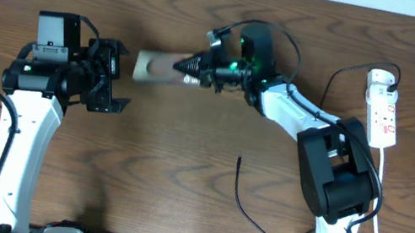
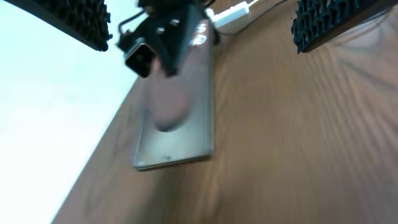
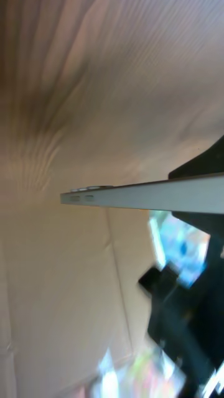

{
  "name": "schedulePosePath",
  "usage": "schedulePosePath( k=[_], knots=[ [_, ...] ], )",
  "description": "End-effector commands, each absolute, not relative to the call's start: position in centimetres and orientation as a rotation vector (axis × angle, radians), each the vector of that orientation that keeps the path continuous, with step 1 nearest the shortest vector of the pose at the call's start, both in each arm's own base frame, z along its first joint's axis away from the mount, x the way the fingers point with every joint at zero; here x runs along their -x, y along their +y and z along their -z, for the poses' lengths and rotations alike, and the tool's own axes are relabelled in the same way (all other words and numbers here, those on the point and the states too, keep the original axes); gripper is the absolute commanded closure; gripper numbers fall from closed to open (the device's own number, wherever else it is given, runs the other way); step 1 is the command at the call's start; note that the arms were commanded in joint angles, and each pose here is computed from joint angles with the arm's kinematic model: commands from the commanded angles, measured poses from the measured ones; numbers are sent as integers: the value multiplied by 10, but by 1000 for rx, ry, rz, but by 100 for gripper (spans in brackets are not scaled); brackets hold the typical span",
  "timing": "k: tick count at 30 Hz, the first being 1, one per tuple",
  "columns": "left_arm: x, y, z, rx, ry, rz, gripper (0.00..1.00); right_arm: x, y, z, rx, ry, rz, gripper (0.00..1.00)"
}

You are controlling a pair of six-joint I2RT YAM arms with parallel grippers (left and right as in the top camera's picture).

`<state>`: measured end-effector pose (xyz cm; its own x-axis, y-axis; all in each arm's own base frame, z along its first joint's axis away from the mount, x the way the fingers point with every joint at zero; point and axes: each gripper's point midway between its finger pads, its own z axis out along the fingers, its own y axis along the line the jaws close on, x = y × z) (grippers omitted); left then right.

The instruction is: Plug charger to phone and switch on socket

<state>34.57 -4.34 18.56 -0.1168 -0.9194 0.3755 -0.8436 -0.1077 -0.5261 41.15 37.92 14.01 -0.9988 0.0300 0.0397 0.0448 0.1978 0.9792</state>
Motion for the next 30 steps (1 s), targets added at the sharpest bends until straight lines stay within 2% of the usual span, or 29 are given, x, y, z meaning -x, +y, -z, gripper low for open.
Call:
schedulePosePath(
  k=[1,6,17,30],
  knots=[
    [-358,-47,-204,1722,2113,1090,8,-413,387,-183,247,-2193,2022,99],
    [-380,-45,-223,1342,2147,1075,8,-411,387,-234,188,-2036,2190,99],
    [-416,-61,-264,961,1966,1282,8,-410,386,-238,182,-2023,2201,99],
    [-415,-77,-254,874,1823,1523,8,-425,379,-240,249,-2034,2247,99]
  ],
)
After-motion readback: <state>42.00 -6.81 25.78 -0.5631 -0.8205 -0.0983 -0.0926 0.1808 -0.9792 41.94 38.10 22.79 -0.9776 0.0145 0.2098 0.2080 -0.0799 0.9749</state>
